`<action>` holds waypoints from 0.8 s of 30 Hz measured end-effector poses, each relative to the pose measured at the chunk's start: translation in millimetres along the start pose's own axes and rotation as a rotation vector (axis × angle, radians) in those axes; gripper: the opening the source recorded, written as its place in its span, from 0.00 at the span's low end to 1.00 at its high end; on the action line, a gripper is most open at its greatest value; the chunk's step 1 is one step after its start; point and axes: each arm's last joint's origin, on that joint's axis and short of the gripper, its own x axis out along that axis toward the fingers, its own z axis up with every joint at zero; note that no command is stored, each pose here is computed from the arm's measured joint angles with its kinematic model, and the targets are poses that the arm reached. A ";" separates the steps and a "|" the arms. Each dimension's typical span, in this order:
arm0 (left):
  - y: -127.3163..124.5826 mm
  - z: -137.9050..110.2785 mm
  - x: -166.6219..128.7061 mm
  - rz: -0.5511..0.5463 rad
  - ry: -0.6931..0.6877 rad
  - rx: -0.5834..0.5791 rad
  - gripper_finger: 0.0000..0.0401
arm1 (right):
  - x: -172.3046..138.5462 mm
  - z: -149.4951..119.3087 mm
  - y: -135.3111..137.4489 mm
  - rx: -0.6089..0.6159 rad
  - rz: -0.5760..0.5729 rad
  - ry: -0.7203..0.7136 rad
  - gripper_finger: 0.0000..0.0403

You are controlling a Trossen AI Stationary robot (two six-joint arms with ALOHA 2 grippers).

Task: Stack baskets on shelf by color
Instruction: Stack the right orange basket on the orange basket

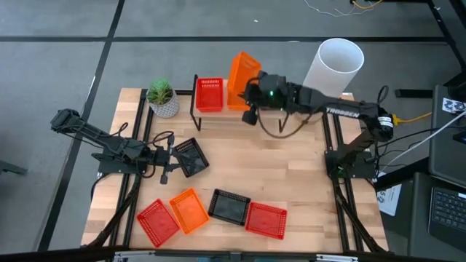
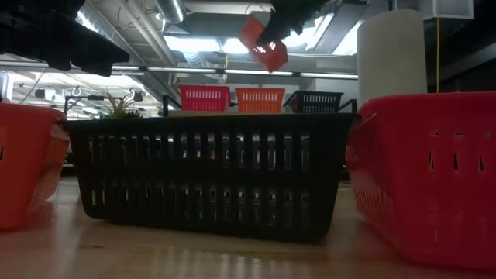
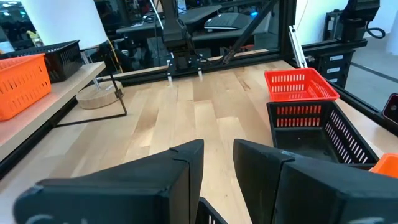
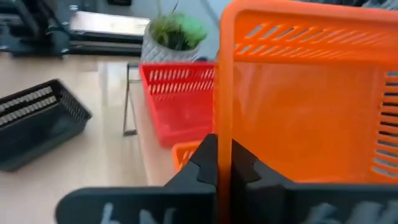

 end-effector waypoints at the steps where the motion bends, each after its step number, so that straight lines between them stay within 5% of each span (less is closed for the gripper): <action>1: 0.0 0.0 0.0 0.000 0.000 0.000 0.20 | 1.3 -2.7 -5.8 0.018 0.026 0.010 0.00; 13: 0.1 0.0 0.0 0.003 0.001 0.000 0.20 | 23.7 7.9 -26.6 -0.009 0.126 0.035 0.00; 20: 0.1 0.0 0.0 0.005 0.001 0.000 0.20 | 47.5 10.3 -28.6 -0.016 0.087 0.371 0.00; 24: 0.2 0.0 0.0 0.006 0.001 0.000 0.20 | 54.8 8.0 -27.9 -0.007 0.088 0.450 0.00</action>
